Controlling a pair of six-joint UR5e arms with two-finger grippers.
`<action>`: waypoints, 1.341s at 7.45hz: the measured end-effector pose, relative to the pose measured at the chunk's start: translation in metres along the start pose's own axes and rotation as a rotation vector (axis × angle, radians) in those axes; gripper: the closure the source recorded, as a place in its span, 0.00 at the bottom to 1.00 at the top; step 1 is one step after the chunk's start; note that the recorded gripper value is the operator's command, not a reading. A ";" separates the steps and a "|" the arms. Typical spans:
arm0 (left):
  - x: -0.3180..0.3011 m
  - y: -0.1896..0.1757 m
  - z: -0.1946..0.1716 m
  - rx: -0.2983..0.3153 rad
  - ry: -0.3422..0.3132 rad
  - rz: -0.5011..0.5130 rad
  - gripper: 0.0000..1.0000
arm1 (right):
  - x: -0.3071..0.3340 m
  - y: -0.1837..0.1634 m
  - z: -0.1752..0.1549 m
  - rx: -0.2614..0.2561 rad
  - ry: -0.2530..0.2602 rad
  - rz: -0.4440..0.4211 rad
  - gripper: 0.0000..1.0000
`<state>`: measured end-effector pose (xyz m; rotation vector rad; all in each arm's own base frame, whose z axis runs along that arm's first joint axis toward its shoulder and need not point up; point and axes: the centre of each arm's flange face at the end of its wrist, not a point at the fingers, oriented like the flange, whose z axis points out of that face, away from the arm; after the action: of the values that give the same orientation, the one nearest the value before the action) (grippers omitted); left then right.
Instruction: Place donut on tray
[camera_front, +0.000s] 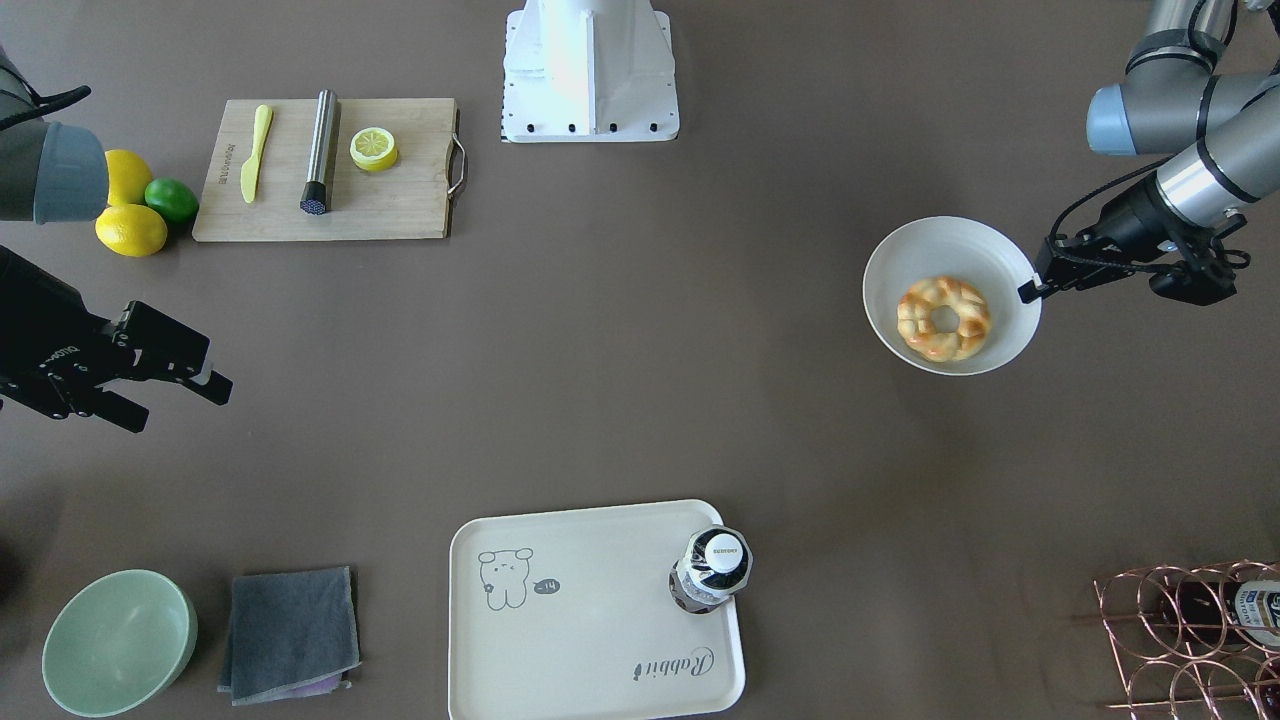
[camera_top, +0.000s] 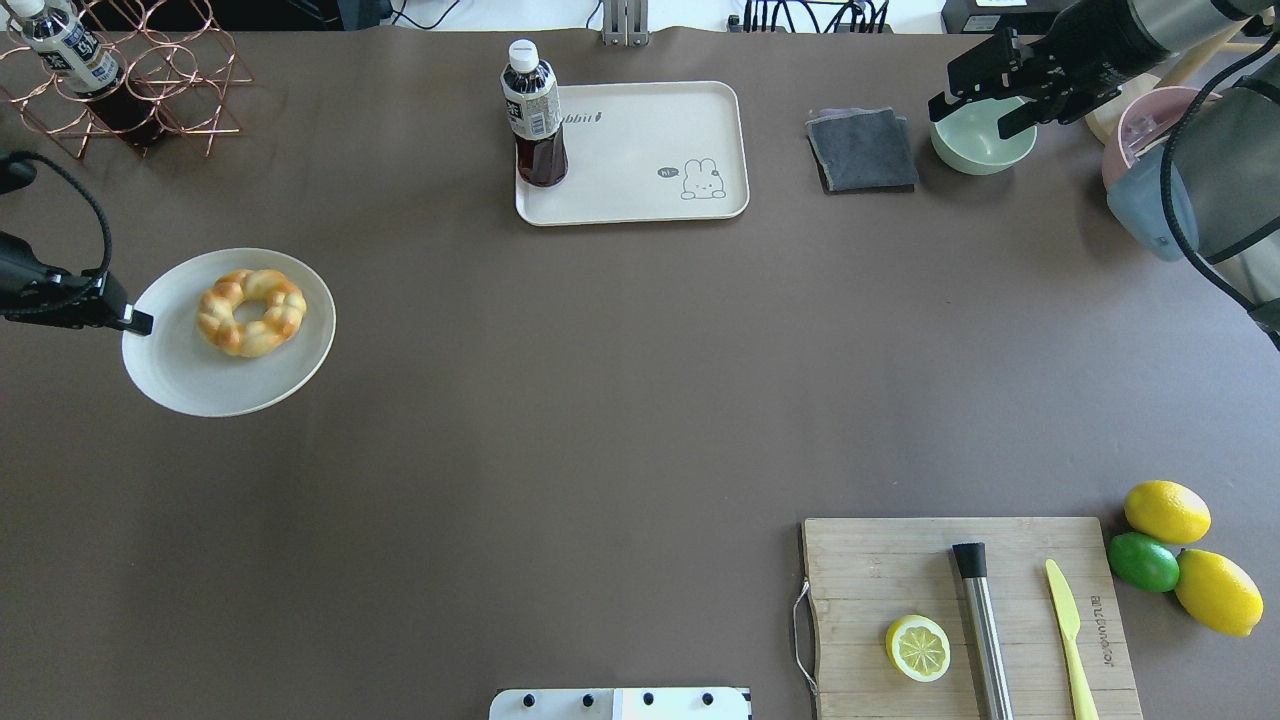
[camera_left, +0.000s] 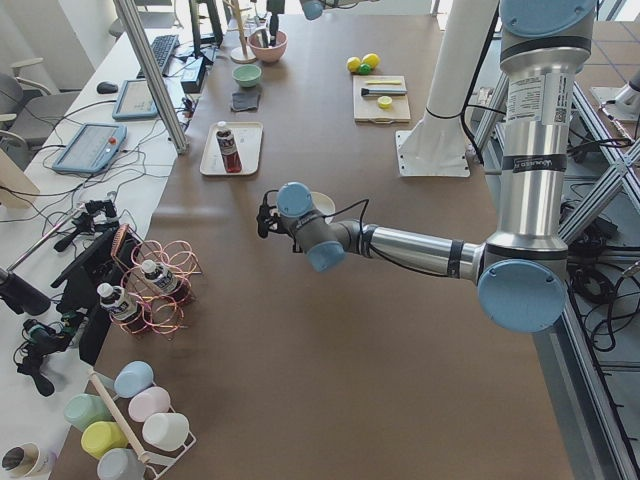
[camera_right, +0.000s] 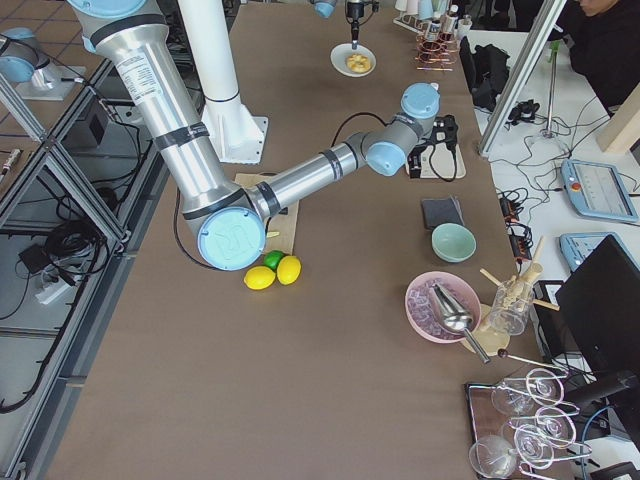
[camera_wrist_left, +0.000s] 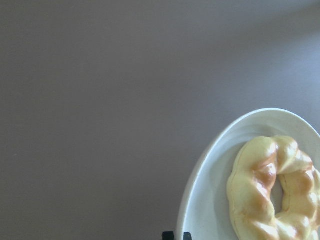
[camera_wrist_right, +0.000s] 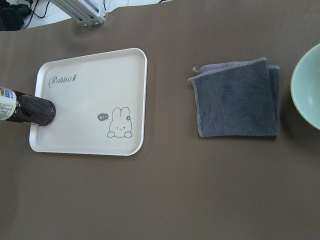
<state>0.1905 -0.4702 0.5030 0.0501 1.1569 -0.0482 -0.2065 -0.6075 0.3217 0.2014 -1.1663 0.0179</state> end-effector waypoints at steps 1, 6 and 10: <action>0.054 -0.011 -0.019 -0.006 -0.003 -0.027 1.00 | -0.010 0.004 0.003 -0.008 -0.011 0.015 0.00; 0.256 -0.016 0.013 -0.008 0.043 -0.165 1.00 | -0.074 0.050 0.019 -0.039 -0.090 0.143 0.00; 0.346 -0.003 0.036 0.035 0.043 -0.229 1.00 | -0.110 0.092 0.038 -0.053 -0.147 0.162 0.00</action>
<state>0.3619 -0.4798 0.2007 -0.0506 1.2009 -0.2714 -0.2958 -0.5140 0.2487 0.0618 -1.3261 0.1161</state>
